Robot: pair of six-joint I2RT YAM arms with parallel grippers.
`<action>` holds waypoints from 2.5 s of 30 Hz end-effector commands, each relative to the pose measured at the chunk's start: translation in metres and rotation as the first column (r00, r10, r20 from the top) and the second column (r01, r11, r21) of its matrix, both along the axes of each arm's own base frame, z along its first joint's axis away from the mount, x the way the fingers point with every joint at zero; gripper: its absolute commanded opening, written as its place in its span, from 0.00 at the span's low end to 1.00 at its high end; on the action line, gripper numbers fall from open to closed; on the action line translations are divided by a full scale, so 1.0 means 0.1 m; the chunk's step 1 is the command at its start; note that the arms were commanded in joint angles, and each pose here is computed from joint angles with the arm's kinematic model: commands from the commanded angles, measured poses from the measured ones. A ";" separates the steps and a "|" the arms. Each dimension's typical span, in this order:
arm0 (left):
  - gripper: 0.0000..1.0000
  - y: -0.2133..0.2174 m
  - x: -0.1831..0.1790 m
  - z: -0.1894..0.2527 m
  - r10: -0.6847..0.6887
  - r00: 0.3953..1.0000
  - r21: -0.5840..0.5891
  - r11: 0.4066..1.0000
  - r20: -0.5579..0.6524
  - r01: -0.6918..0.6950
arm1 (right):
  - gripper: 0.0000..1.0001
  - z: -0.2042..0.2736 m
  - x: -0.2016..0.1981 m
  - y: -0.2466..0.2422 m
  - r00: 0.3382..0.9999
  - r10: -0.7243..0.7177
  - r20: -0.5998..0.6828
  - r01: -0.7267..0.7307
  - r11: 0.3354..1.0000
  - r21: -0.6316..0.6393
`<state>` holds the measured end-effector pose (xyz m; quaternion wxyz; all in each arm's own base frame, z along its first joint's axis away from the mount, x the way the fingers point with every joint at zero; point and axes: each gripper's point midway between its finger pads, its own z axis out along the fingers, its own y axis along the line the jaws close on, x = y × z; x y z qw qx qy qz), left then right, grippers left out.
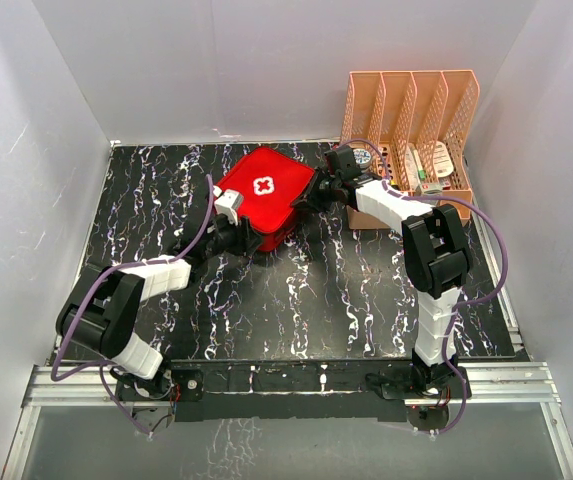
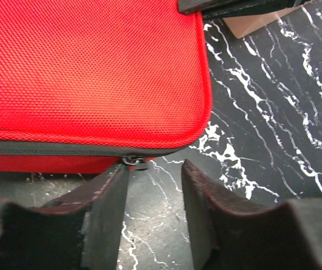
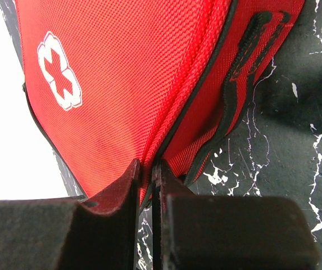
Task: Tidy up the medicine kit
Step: Zip the medicine pouch at the center of the board.
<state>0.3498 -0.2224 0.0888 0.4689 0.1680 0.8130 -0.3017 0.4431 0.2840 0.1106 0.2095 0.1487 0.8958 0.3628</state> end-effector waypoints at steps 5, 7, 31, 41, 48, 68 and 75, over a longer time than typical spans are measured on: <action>0.52 -0.22 0.19 0.52 -0.042 0.986 -0.094 0.994 0.163 0.058 | 0.00 0.17 -0.02 0.15 0.998 0.047 0.037 -0.049 0.998 0.050; 0.52 -0.20 0.21 0.49 -0.028 0.987 -0.089 0.995 0.161 0.042 | 0.00 0.18 -0.02 0.15 0.998 0.047 0.039 -0.049 0.997 0.051; 0.00 -0.14 0.46 0.77 0.089 0.973 -0.118 0.991 0.213 -0.065 | 0.00 0.18 -0.06 0.12 0.999 0.038 0.036 -0.040 0.998 0.052; 0.00 0.01 0.25 0.67 0.046 0.978 -0.037 0.999 0.201 -0.039 | 0.00 0.17 -0.07 0.12 0.999 0.034 0.033 -0.036 0.998 0.058; 0.00 0.16 0.11 0.58 0.051 0.982 0.012 0.998 0.183 -0.054 | 0.00 0.17 -0.06 0.13 0.999 0.037 0.037 -0.039 0.997 0.062; 0.57 0.16 0.25 0.27 0.098 0.976 0.042 0.993 0.197 -0.108 | 0.00 0.11 -0.07 0.14 0.999 0.041 0.028 -0.043 0.997 0.060; 0.53 0.10 0.28 0.24 0.089 0.972 0.034 0.995 0.218 -0.098 | 0.00 0.11 -0.05 0.14 0.999 0.046 0.028 -0.047 0.997 0.054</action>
